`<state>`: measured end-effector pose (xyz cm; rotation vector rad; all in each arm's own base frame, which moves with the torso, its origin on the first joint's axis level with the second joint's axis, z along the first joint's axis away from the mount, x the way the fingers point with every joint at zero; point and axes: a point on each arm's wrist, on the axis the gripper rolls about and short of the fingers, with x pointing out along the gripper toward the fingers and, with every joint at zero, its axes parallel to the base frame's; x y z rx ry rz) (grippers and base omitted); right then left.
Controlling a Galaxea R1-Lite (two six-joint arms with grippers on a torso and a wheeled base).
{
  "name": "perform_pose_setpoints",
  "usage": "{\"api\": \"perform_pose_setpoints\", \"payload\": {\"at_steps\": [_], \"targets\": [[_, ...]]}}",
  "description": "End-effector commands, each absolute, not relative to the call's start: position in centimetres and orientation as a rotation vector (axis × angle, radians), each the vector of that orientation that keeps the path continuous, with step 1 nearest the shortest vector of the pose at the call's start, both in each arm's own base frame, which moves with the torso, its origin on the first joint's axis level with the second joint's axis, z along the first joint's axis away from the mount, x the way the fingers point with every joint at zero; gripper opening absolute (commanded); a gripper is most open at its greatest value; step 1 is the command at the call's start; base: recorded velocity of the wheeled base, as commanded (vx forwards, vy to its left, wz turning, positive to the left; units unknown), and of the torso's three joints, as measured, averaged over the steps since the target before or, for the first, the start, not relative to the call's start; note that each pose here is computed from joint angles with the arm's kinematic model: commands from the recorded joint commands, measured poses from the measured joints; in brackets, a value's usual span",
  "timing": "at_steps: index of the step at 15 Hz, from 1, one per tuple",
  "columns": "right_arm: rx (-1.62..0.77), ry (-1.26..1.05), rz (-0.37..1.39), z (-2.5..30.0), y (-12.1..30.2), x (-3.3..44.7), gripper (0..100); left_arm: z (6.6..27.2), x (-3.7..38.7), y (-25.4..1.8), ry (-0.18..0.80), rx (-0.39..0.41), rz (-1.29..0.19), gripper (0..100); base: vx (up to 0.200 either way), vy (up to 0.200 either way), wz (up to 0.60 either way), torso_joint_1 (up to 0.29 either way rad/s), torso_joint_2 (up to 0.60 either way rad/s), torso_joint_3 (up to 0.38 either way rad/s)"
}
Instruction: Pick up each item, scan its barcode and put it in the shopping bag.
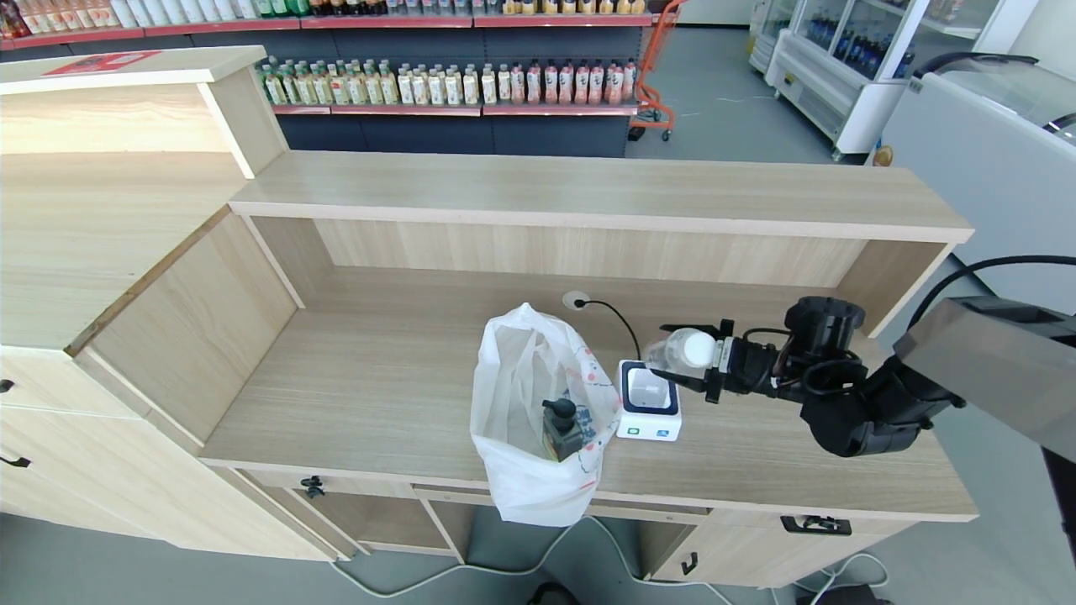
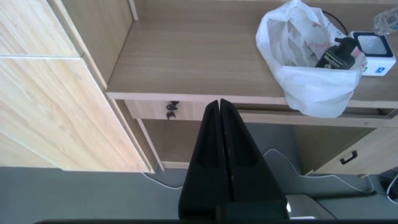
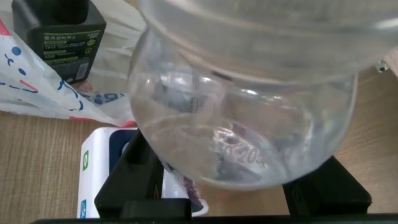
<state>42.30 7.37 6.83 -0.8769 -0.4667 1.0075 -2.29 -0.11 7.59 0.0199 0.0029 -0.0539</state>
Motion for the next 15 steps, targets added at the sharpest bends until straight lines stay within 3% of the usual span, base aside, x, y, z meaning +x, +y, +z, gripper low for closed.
{"api": "perform_pose_setpoints", "payload": {"at_steps": [1,3,7,11,15], "targets": [[-0.838,-0.450,0.943,10.6,6.9,40.3,0,7.6,-2.3,-0.1,0.003,0.020,-0.054,0,0.000,0.000,0.00,0.000,0.00,0.000],[-0.674,-0.359,0.807,14.0,7.0,37.3,0,7.6,-2.3,-0.1,0.003,0.020,-0.054,0,0.000,0.000,0.00,0.000,0.00,0.000],[-0.355,-0.292,0.460,15.8,8.5,34.8,0,7.6,-2.3,-0.1,0.003,0.020,-0.054,0,0.000,0.200,0.00,-0.003,0.00,0.001],[-0.234,-0.214,0.372,15.7,9.0,33.5,0,7.6,-2.3,-0.1,0.003,0.020,-0.054,0,0.000,0.200,0.00,0.011,0.01,0.004],[-0.109,-0.138,0.361,14.6,12.1,32.7,0,7.6,-2.3,-0.1,0.003,0.020,-0.054,0,0.000,0.000,0.00,0.000,0.00,0.000]]}}
